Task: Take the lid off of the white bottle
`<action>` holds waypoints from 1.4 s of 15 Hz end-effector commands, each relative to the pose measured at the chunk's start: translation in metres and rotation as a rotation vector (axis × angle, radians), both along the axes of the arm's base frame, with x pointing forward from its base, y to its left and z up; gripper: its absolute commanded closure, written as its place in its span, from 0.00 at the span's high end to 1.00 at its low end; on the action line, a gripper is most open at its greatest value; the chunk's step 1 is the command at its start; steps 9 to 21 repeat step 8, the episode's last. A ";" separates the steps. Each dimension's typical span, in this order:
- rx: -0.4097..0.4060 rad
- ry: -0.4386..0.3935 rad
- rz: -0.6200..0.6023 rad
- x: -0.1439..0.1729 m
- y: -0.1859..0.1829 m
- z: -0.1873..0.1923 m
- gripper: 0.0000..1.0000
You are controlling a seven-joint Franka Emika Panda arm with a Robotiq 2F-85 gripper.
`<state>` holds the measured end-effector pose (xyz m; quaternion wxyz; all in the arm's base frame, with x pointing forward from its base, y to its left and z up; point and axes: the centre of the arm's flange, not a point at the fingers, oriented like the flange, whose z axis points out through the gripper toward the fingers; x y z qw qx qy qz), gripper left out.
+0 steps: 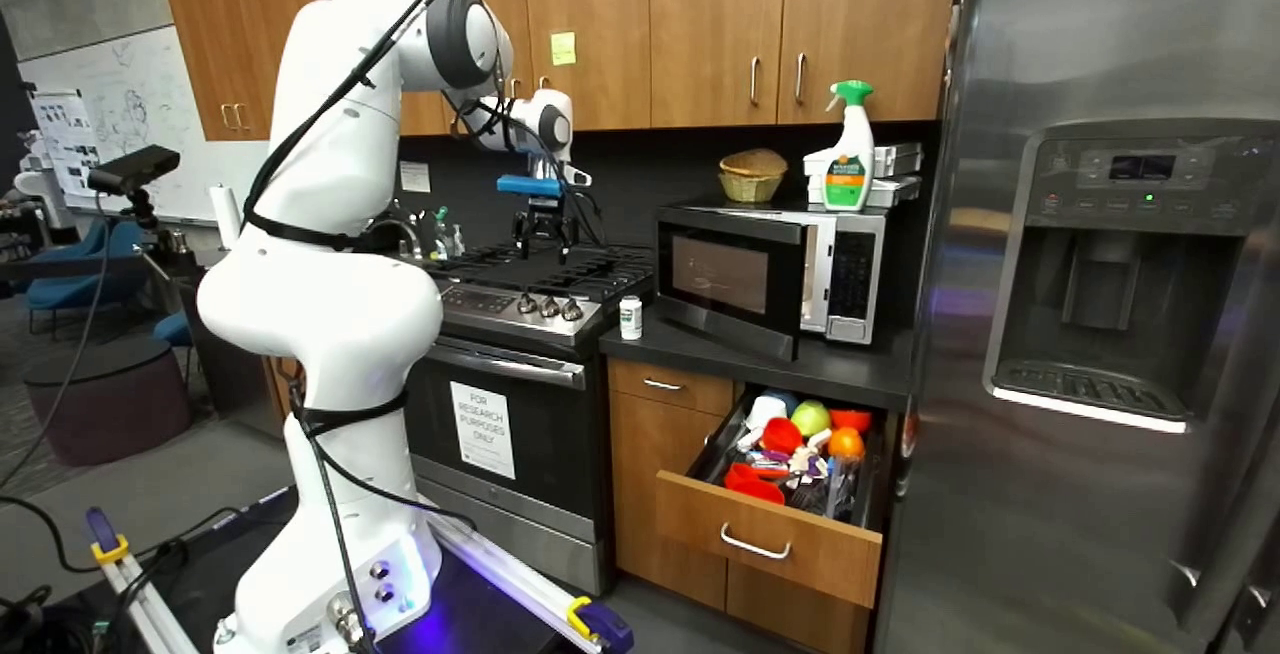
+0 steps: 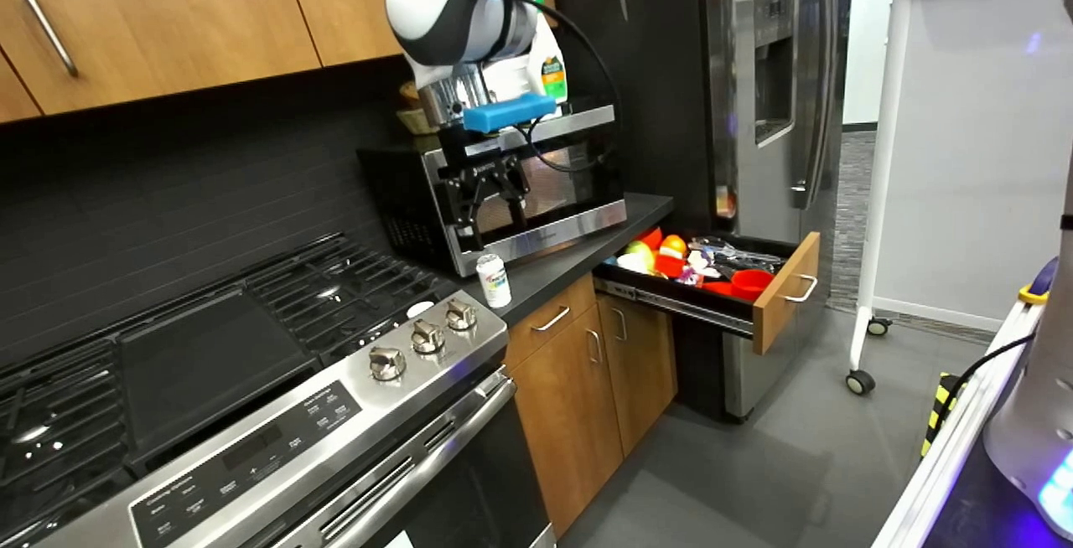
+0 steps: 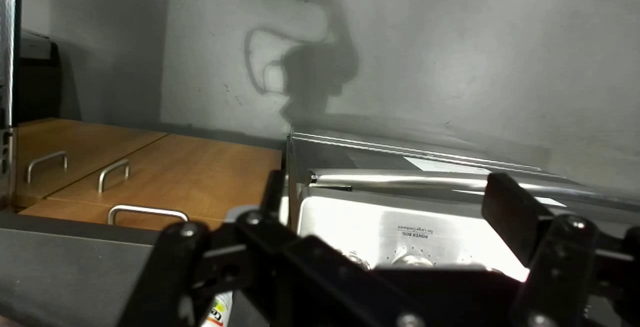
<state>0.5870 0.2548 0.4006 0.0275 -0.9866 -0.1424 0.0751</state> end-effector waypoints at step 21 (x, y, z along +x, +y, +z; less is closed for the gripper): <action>0.000 0.001 -0.002 0.001 -0.001 -0.001 1.00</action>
